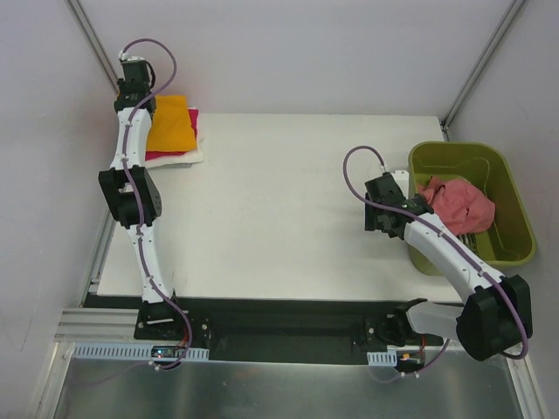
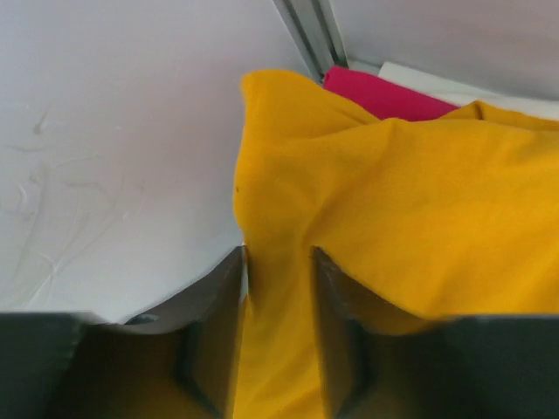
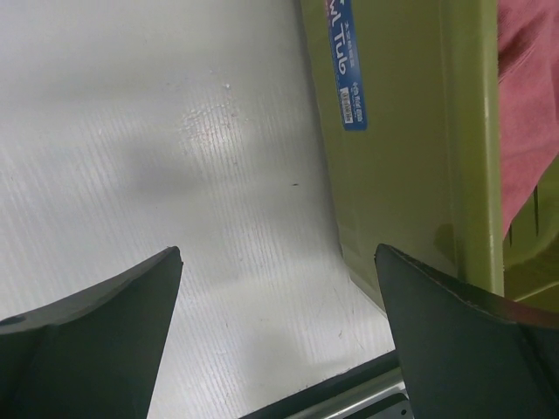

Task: Fold and stack the t-shirts
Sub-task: Neatly place the folded tshirt to the corner

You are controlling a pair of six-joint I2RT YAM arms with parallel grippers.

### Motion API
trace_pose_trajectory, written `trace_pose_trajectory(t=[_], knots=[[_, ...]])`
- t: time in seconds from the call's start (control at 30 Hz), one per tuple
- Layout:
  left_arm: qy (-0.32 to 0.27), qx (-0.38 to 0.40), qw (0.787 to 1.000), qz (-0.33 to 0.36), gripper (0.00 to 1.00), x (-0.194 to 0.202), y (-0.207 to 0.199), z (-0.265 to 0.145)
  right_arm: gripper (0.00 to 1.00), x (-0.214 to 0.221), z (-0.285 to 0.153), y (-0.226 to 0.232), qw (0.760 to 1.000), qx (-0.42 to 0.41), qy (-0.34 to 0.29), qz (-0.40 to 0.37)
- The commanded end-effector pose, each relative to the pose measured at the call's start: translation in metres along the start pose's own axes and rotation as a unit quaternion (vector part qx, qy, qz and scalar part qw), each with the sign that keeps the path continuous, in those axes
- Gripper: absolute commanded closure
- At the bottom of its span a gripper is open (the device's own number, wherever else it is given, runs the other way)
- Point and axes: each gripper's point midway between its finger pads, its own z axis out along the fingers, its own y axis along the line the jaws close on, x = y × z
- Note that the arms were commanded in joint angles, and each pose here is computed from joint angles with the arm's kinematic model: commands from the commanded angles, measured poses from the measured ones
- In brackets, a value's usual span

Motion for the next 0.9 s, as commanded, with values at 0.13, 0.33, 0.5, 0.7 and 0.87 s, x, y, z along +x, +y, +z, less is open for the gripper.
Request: trace_pose_trajectory(t=[0.13,0.33,0.5,0.7,0.87], knots=[[-0.04,0.024,0.998,-0.04,0.01,-0.024,-0.002,-0.001,0.03,-0.02,-0.014,-0.001,1.0,-0.002,-0.007,0.012],[-0.035,0.066,0.995,-0.066,0.01,-0.021,-0.009,-0.023,0.03,-0.012,-0.018,0.002,1.0,-0.014,-0.005,0.009],[-0.018,0.115,0.99,-0.085,0.01,-0.008,-0.025,-0.046,0.03,-0.009,-0.023,0.002,0.999,-0.026,-0.016,0.018],[-0.004,0.175,0.979,-0.108,0.01,0.002,-0.05,-0.073,0.03,-0.003,-0.031,0.0,0.998,-0.049,-0.036,0.03],[-0.015,0.171,0.978,-0.12,0.01,-0.011,-0.055,-0.069,0.04,0.006,-0.035,-0.008,0.997,-0.053,-0.044,0.032]])
